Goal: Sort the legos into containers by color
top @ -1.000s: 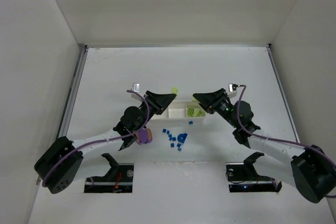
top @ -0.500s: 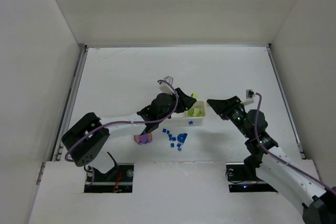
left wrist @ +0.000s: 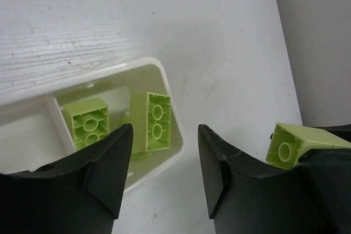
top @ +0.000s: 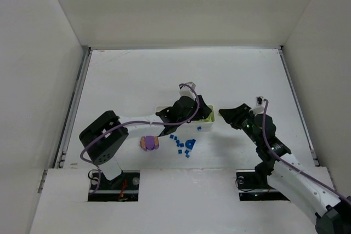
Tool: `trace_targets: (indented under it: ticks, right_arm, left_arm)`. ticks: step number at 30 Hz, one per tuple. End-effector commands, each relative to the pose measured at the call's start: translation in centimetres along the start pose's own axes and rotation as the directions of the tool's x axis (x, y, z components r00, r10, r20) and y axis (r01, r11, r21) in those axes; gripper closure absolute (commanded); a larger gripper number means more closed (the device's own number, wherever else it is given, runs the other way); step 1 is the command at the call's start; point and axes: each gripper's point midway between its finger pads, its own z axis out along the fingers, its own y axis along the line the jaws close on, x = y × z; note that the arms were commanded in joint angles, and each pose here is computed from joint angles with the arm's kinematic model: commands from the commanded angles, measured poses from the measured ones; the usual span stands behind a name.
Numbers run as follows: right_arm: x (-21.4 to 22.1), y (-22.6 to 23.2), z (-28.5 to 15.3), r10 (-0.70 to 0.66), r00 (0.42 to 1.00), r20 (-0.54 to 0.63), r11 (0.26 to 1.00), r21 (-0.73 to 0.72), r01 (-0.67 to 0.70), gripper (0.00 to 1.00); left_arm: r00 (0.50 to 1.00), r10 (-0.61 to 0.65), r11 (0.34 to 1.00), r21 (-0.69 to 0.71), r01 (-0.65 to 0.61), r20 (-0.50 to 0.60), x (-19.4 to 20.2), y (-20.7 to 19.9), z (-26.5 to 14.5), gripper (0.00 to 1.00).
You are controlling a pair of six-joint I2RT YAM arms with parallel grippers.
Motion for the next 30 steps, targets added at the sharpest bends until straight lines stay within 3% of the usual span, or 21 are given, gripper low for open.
trace_targets:
  ticks: [1, 9, 17, 30]
  right_arm:
    - [-0.9, 0.7, 0.3, -0.026, 0.999, 0.03, 0.999, -0.019, 0.026, 0.75]
    - [-0.5, 2.5, 1.8, -0.002, 1.0, 0.002, 0.998, -0.065, 0.002, 0.73]
    - [-0.3, 6.3, 3.4, 0.17, 0.983, -0.076, 0.962, -0.202, -0.182, 0.7]
    - [-0.6, 9.3, 5.2, 0.409, 0.898, -0.164, 0.853, -0.28, -0.44, 0.7]
  left_arm:
    - [0.997, -0.006, 0.999, 0.035, 0.003, 0.071, -2.6, -1.5, -0.7, 0.5]
    - [0.987, -0.116, 0.98, 0.177, 0.095, 0.109, -3.4, -3.9, -4.1, 0.48]
    - [0.939, -0.317, 0.902, 0.349, 0.255, 0.132, -4.7, -5.7, -7.0, 0.47]
    - [0.892, -0.426, 0.834, 0.448, 0.322, 0.153, -6.1, -5.4, -8.0, 0.5]
